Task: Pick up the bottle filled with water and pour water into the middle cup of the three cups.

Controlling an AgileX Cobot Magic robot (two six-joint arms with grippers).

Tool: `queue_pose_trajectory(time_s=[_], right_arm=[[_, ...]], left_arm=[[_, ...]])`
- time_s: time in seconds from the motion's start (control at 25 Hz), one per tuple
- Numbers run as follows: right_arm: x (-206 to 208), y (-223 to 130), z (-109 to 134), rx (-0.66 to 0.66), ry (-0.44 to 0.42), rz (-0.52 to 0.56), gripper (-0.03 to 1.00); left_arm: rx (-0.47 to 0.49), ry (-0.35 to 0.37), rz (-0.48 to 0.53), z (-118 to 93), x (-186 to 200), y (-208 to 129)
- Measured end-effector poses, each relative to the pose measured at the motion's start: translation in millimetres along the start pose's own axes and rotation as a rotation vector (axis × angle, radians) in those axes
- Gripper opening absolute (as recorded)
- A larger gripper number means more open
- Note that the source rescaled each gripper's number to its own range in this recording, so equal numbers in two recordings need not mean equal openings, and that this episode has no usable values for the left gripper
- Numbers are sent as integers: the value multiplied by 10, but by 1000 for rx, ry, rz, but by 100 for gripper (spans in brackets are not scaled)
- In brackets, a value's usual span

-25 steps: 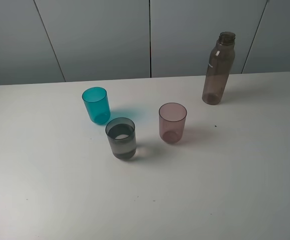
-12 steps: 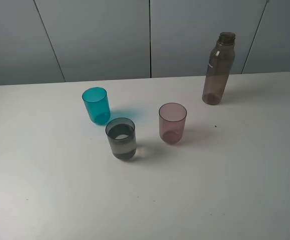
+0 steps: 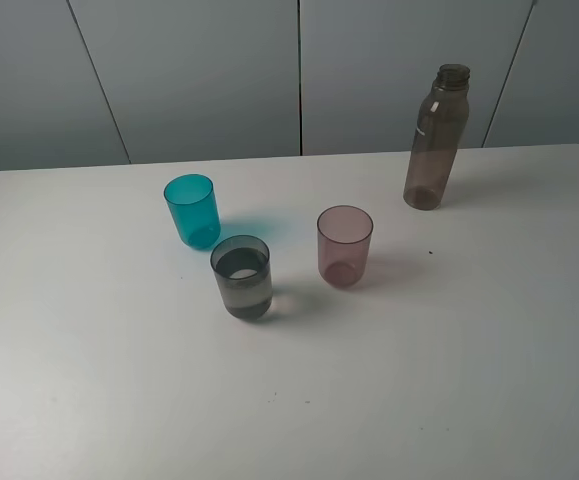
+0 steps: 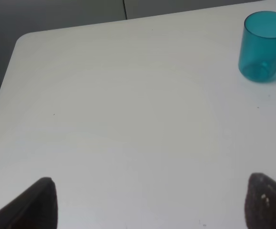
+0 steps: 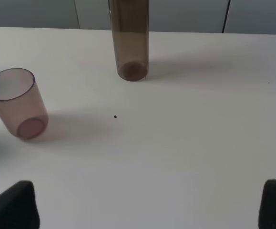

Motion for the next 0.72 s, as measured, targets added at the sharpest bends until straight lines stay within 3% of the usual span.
queue_pose_trajectory(time_s=[0.72], right_arm=[[-1,4,-42,21,-45,-2,100]], left_arm=[[0,0,0,0,0,0]])
Point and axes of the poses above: a point on each arm's last joint axis where the gripper is mounted, x pointing back along that axis away from the gripper, z along the wrist's bending axis when the last joint is at zero, y = z × x, the point moved 7 cm from there along -x, pointing out along that axis toward the gripper, and after that the axes turned 1 degree about -x, right-handed, at the moved point
